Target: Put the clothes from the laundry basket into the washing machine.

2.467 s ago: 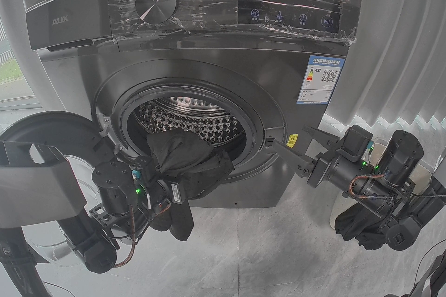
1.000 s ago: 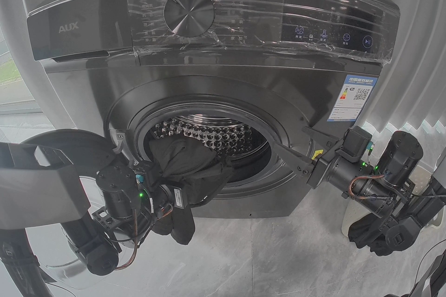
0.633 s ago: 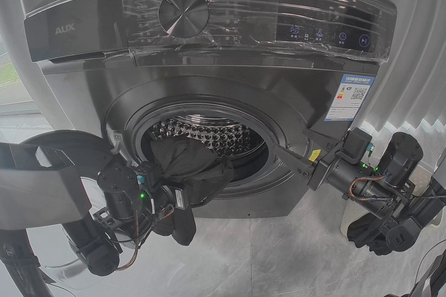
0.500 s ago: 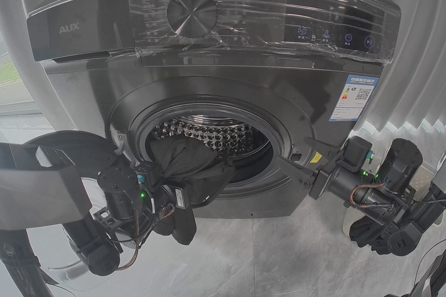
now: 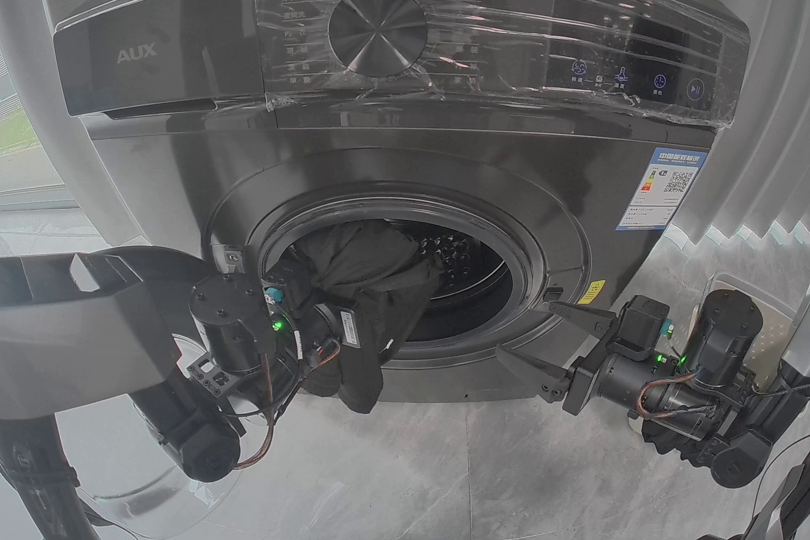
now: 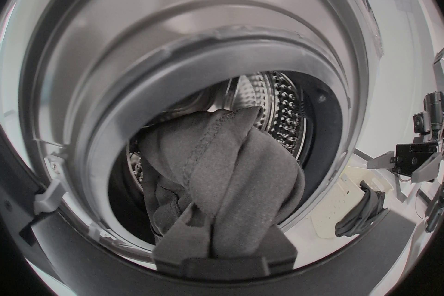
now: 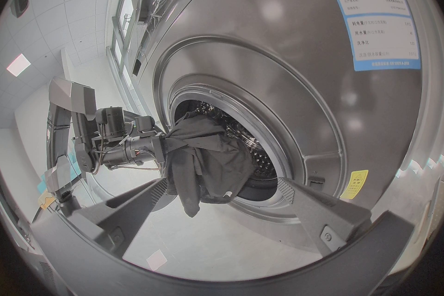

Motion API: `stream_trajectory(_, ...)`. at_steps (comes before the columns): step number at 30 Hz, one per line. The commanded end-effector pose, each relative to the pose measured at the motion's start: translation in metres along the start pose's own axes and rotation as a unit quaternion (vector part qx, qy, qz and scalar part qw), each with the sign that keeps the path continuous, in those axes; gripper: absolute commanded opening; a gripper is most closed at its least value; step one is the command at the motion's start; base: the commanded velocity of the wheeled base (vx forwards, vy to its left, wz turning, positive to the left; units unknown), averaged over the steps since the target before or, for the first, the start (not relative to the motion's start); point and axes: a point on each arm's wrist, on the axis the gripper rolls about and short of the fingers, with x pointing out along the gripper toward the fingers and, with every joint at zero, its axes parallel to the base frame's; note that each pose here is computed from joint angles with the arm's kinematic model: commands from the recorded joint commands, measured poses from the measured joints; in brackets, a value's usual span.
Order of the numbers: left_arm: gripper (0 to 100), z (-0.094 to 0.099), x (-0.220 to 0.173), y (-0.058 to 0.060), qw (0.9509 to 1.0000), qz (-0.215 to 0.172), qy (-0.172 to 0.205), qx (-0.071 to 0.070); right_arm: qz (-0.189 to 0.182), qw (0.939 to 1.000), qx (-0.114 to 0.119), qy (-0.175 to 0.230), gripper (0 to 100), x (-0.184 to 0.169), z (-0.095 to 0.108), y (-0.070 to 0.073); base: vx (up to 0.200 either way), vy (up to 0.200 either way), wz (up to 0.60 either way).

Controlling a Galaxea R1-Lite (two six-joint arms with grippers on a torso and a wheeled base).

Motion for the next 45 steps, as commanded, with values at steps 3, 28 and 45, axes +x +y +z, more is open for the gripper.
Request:
stream_trajectory(3,0,-0.009,0.028,-0.004,0.9991,-0.039,-0.012,-0.012,0.003,0.9999,0.002,0.012,100,-0.003,-0.005,0.002,0.0,0.0,0.0)
stream_trajectory(28,0,-0.05,0.116,-0.015,0.9891,-0.019,-0.034,-0.142,0.004,0.9999,0.002,0.011,100,-0.002,-0.005,0.002,0.0,0.0,0.0)
stream_trajectory(45,0,-0.042,0.202,-0.011,0.9799,0.013,-0.055,-0.191,0.004,1.0,0.001,0.007,100,-0.001,-0.003,0.002,0.0,0.0,0.0)
